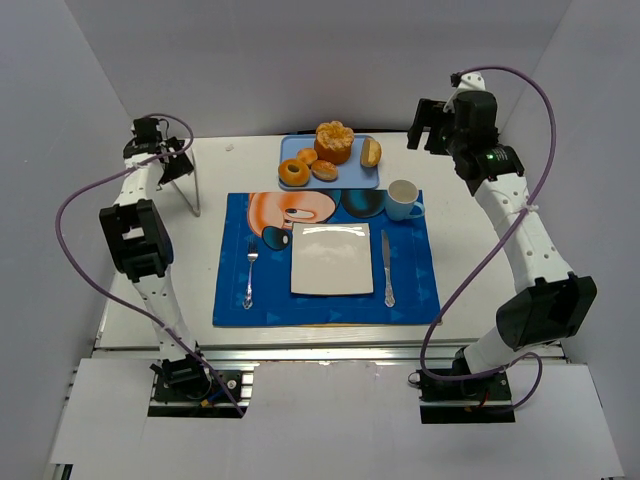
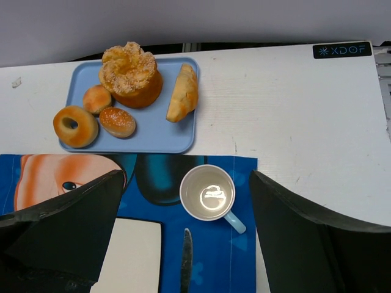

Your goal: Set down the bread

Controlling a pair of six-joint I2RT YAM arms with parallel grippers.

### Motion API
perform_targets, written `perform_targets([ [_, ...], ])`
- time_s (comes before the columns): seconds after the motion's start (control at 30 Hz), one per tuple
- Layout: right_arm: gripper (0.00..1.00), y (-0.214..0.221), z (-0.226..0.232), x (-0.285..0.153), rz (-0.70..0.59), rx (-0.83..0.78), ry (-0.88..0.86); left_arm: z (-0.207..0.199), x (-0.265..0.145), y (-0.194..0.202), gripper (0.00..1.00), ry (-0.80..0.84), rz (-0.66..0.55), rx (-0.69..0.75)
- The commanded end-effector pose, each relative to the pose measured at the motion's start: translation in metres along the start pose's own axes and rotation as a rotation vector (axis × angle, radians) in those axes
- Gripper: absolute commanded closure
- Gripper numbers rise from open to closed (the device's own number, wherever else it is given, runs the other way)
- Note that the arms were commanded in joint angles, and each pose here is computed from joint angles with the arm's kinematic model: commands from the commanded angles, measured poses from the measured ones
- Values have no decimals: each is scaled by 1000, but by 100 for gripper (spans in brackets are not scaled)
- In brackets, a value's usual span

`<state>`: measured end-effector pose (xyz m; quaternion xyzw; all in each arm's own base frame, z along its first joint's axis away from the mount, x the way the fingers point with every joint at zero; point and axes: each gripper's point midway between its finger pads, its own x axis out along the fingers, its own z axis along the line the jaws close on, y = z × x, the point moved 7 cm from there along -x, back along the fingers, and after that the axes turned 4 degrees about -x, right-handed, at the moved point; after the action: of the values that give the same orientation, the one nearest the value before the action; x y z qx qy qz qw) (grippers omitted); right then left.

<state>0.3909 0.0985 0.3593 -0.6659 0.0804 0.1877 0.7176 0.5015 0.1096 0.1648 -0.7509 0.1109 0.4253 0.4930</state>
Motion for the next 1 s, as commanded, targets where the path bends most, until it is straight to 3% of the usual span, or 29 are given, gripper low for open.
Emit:
perform_targets([
  [0.0,11,-11,-4,3,-61,-7,1,-9,-1,-8,2,50,-11,48],
  [0.57,11,8,-8,1,-33,-18,-1,-24,22,36,2,22,35,145],
  [0.97,11,24,-7,2,-9,-25,-21,-27,56,34,2,-15,49,168],
])
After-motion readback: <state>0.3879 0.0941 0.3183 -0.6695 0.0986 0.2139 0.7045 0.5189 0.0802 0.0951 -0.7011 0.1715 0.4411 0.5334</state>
